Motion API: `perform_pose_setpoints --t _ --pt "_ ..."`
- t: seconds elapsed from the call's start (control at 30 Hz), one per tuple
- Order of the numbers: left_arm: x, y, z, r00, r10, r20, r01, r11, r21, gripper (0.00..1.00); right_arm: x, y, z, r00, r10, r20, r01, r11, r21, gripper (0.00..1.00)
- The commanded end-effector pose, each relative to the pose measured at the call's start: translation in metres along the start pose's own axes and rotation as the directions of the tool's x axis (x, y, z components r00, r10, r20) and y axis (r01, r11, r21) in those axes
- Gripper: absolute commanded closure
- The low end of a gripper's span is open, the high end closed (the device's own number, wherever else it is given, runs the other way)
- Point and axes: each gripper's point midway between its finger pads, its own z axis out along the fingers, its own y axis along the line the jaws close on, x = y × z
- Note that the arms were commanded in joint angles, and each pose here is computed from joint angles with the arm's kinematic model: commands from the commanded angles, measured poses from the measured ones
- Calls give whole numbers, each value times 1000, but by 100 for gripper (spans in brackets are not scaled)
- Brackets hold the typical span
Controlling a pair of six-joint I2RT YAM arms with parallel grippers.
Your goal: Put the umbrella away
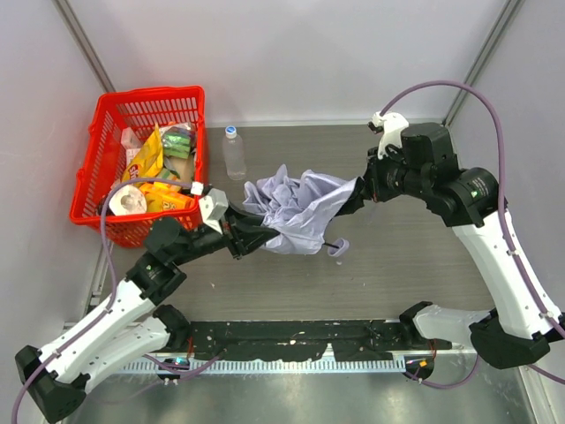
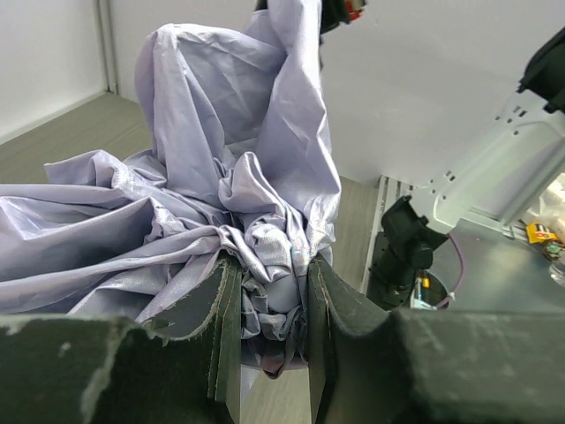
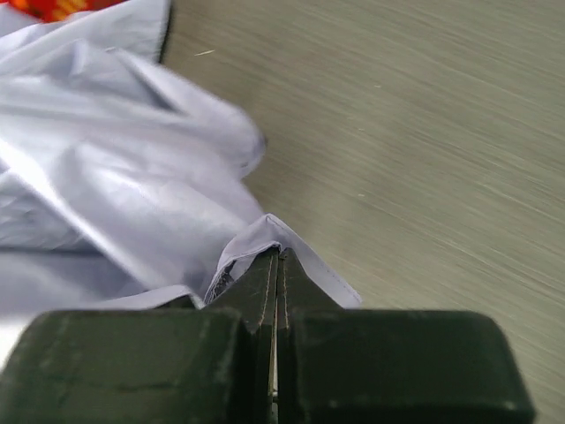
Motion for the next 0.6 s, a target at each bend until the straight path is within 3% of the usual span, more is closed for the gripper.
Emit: perform_pose_setpoints --t 0.0,0.1,0.2,0.3,0.47,0.57 --pt "-33 -27 -9 995 30 100 -39 995 96 100 -16 -45 -13 996 -28 89 3 964 264 99" --pt "-23 -33 -9 998 -8 69 -1 991 135 100 -27 -69 -19 985 -33 169 -36 920 391 99" --pt "-12 -29 -7 999 -39 35 34 991 128 100 -51 -60 -31 950 -36 311 -76 937 341 99" --pt "-4 -26 -6 998 -68 16 66 991 120 100 -90 -44 -51 870 -74 488 -65 963 261 99" --pt "6 -26 -3 994 -112 -20 113 986 125 100 -107 -23 -48 763 -298 573 189 951 244 99" --pt "9 -26 -1 990 -135 -31 138 982 131 100 -104 -12 -41 626 -468 623 368 882 293 99"
